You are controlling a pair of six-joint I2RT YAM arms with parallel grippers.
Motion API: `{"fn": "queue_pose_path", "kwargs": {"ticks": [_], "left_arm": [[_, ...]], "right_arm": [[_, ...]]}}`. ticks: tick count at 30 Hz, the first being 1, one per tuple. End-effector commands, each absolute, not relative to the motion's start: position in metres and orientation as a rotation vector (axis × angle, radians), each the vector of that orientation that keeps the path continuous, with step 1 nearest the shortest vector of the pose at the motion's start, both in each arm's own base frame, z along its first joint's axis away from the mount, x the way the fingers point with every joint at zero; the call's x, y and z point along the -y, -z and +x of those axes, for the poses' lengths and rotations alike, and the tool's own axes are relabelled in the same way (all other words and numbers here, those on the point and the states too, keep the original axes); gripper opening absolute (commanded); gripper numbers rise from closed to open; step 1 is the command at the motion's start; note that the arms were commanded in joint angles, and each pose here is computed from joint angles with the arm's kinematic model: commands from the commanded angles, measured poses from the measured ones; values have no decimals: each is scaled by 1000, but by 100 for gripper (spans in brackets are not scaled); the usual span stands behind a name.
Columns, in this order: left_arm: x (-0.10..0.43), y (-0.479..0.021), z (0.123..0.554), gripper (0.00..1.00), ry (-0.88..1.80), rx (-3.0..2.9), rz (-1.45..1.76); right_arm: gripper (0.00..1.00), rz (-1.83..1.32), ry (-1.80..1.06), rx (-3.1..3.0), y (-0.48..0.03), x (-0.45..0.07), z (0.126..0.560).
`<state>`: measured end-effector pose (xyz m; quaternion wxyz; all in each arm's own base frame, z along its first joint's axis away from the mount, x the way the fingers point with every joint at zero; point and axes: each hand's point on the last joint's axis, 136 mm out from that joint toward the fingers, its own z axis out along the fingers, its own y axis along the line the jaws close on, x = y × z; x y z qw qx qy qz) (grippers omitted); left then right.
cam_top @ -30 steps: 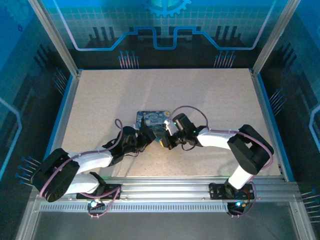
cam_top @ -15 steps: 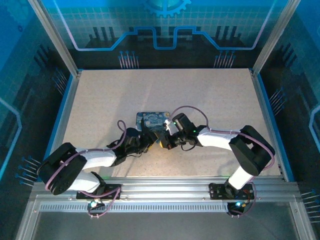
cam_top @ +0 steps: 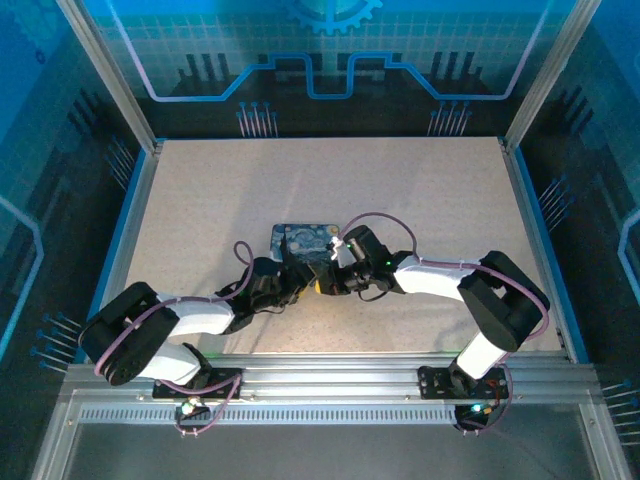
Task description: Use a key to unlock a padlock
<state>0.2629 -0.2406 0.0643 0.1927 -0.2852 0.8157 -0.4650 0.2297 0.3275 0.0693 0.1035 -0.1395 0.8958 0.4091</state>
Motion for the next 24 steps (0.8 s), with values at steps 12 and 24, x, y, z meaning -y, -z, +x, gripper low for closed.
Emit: {"fn": "queue_pose_path", "kwargs": {"ticks": [12, 24], "left_arm": [[235, -50, 258, 18, 1275, -2301, -877], [236, -52, 259, 0, 1280, -2299, -884]], "right_arm": [[0, -344, -1327, -2581, -90, -344, 227], [17, -361, -1312, -2532, -93, -331, 230]]}}
